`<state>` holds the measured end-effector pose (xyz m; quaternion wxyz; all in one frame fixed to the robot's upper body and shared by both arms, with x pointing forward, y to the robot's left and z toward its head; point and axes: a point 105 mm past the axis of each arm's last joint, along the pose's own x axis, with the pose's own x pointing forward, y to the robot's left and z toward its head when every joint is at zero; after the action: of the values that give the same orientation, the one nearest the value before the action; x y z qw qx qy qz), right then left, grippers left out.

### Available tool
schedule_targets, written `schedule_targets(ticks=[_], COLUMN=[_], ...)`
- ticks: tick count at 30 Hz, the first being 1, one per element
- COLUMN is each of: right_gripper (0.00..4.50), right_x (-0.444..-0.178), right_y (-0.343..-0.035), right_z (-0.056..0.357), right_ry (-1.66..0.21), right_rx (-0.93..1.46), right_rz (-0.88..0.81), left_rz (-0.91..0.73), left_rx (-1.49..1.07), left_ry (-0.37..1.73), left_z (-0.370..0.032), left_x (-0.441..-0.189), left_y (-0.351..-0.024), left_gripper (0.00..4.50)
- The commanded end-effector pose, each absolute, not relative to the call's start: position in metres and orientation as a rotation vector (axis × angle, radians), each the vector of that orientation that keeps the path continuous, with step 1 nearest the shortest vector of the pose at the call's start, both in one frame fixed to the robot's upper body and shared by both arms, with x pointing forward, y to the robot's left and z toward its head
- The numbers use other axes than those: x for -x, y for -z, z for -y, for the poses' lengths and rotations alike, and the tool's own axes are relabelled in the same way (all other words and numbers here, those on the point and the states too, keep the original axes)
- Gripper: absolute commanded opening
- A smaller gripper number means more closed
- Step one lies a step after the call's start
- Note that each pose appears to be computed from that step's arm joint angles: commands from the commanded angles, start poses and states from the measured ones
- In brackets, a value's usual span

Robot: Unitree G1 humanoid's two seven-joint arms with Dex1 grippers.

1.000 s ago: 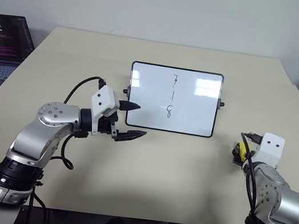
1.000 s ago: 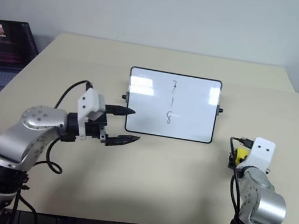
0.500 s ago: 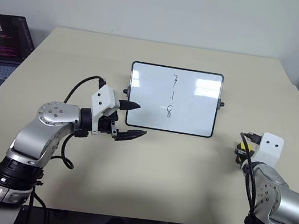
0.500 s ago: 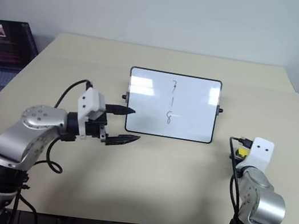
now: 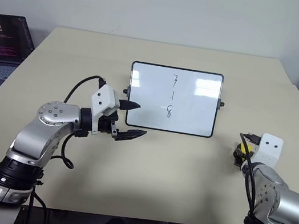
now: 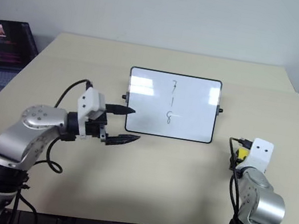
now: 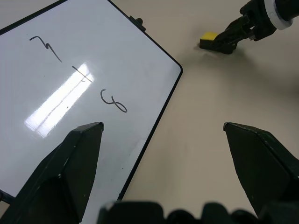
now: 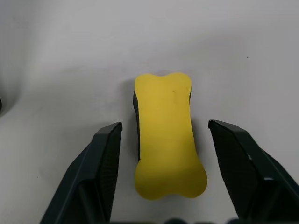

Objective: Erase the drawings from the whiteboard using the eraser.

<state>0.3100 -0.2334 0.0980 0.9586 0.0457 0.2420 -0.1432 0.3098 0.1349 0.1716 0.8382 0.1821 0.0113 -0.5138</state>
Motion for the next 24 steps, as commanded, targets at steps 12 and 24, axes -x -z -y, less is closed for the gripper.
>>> schedule_targets(ticks=[12,24], right_gripper=[3.14,3.14], right_x=[-0.3103,-0.3120], right_y=[-0.1005,-0.1046], right_z=[0.2381,0.2393], right_ry=[0.317,0.326], right_rx=[-0.095,-0.095], right_rz=[-0.474,-0.459], left_rz=[0.031,0.030], left_rx=[-0.415,-0.416], left_ry=[1.056,1.062], left_z=[-0.1402,-0.1385], left_x=[-0.3119,-0.3112], left_y=[-0.1872,-0.1862], left_gripper=[4.50,4.50])
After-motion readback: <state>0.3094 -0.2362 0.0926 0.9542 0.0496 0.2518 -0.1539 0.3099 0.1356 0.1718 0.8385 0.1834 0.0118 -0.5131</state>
